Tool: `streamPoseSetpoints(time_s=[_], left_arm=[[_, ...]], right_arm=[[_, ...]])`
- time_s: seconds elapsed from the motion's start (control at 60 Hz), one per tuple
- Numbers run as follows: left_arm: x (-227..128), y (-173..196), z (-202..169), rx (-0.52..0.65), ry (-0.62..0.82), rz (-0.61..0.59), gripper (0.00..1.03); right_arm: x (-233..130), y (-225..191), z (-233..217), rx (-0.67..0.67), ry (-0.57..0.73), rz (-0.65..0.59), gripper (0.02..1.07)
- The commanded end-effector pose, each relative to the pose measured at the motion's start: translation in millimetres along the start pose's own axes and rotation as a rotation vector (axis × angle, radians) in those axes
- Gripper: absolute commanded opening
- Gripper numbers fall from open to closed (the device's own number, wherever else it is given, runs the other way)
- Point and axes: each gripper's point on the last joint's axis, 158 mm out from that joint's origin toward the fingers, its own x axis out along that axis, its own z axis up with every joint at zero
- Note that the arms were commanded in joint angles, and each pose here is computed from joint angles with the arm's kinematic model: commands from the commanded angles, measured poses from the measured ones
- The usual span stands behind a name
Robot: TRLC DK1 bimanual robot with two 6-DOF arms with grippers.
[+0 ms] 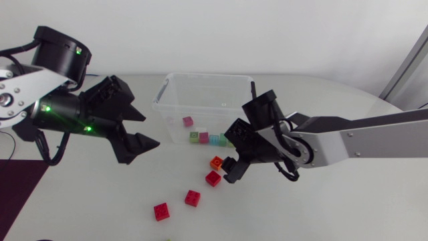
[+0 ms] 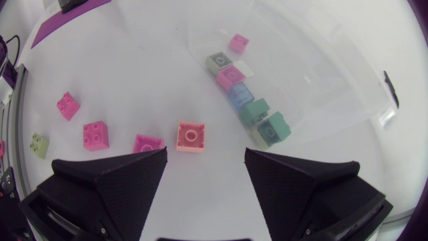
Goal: Pick up the duplo bricks and place them in the container
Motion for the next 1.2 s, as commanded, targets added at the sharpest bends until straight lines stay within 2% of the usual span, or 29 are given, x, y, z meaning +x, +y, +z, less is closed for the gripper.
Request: streamPoseSetpoints(time_s=[0.0, 0.15, 0.45, 0.667, 0.8, 1.0, 1.183], left_arm=[[-5.5, -9.6, -10.6, 0.045, 0.007, -0.011, 0.98], [-5.7, -25.1, -30.0, 0.069, 0.033, -0.034, 0.98], [5.8, -45.8, -74.7, 0.11, 0.121, -0.091, 0.98], [4.4, -45.3, -78.1, 0.111, 0.126, -0.087, 0.98], [4.4, -46.0, -79.4, 0.115, 0.129, -0.088, 0.98], [7.3, -49.8, -81.9, 0.122, 0.135, -0.1, 0.98], [9.9, -62.7, -93.1, 0.141, 0.17, -0.138, 0.98]], right_arm=[[17.9, 14.6, -19.6, 0.003, 0.06, 0.018, 0.86], [31.3, 23.7, -21.2, -0.021, 0.084, 0.018, 0.86], [46.6, 11.5, -11.0, -0.023, 0.087, 0.0, 0.86], [37.2, 33.9, -11.1, -0.059, 0.114, 0.049, 0.86], [14.8, 57.6, -12.2, -0.159, 0.095, 0.12, 0.86], [1.0, 77.9, -20.0, -0.319, 0.117, 0.241, 0.86], [6.3, 93.2, -27.4, -0.403, 0.174, 0.325, 0.86]])
